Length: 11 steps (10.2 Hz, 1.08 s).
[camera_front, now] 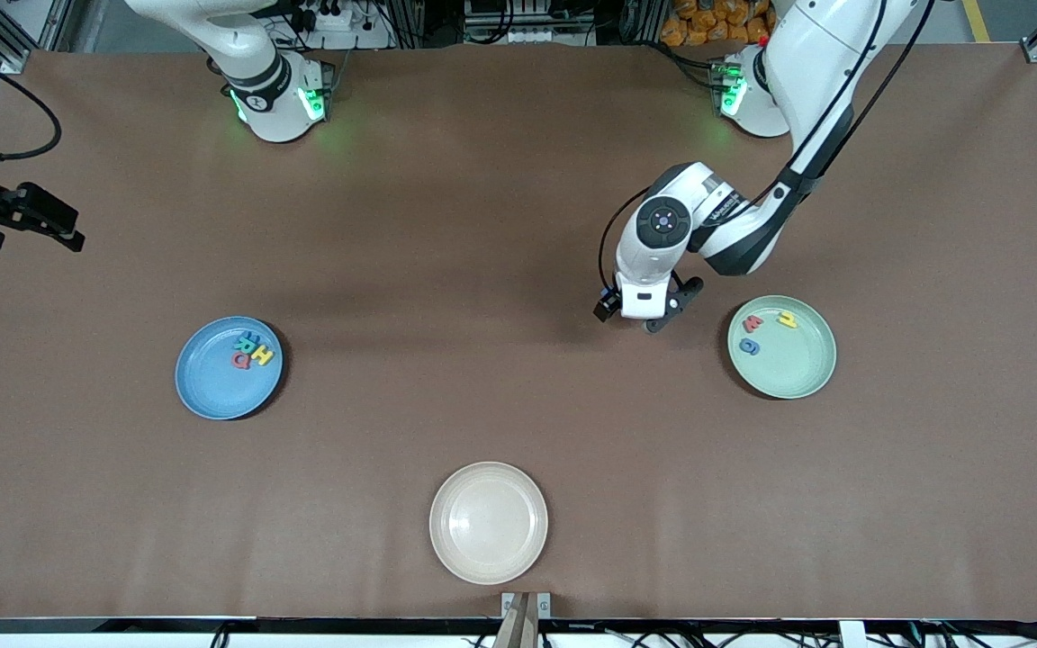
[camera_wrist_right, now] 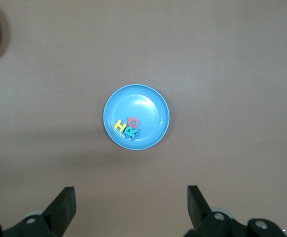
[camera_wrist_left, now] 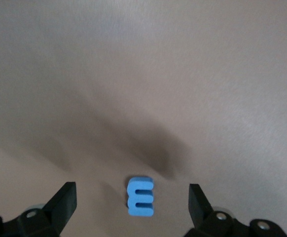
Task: Sort uppercase to blue plate, lowercase to green plate
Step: 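Move the left gripper to the blue letter and grasp it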
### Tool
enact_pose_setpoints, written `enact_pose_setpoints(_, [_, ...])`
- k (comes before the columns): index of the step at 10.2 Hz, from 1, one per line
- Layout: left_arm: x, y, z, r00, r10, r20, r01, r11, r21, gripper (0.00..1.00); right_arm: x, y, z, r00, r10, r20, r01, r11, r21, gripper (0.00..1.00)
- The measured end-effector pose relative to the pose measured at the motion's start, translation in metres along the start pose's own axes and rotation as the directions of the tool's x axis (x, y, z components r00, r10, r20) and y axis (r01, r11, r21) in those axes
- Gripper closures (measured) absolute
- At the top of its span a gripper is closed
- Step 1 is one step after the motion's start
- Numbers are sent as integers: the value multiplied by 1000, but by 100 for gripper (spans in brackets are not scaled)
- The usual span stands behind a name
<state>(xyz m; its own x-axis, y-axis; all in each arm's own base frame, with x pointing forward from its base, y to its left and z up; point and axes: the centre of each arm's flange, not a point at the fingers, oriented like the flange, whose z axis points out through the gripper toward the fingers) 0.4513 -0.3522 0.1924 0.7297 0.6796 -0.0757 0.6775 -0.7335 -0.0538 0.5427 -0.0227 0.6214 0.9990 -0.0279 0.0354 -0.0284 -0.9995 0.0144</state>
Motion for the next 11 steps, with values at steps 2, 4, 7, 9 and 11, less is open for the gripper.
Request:
enact_pose_setpoints(2, [-17,-4,8,1000,19,2,-19,1000,-8,0,0,1,-1,1000,2,-2,-2,1000,0,0])
enact_pose_setpoints(4, [-28,-8,15,999,33,-3,-33,999,-11,0,0,-2,-2,1000,-3,-3,3,1000,0,0])
enact_pose_setpoints(7, [-26,-13,23,999,49,-23,-49,999,-3,0,0,-3,-1,1000,-5,-3,5,1000,0,0])
enact_pose_setpoints(9, [-23,-13,27,998,50,-24,-50,999,-13,0,0,-3,-1,1000,-6,-3,6,1000,0,0])
enact_pose_setpoints(11, [-23,-13,32,998,53,-20,-53,998,-17,0,1,-4,-1,1000,-8,-2,8,1000,0,0])
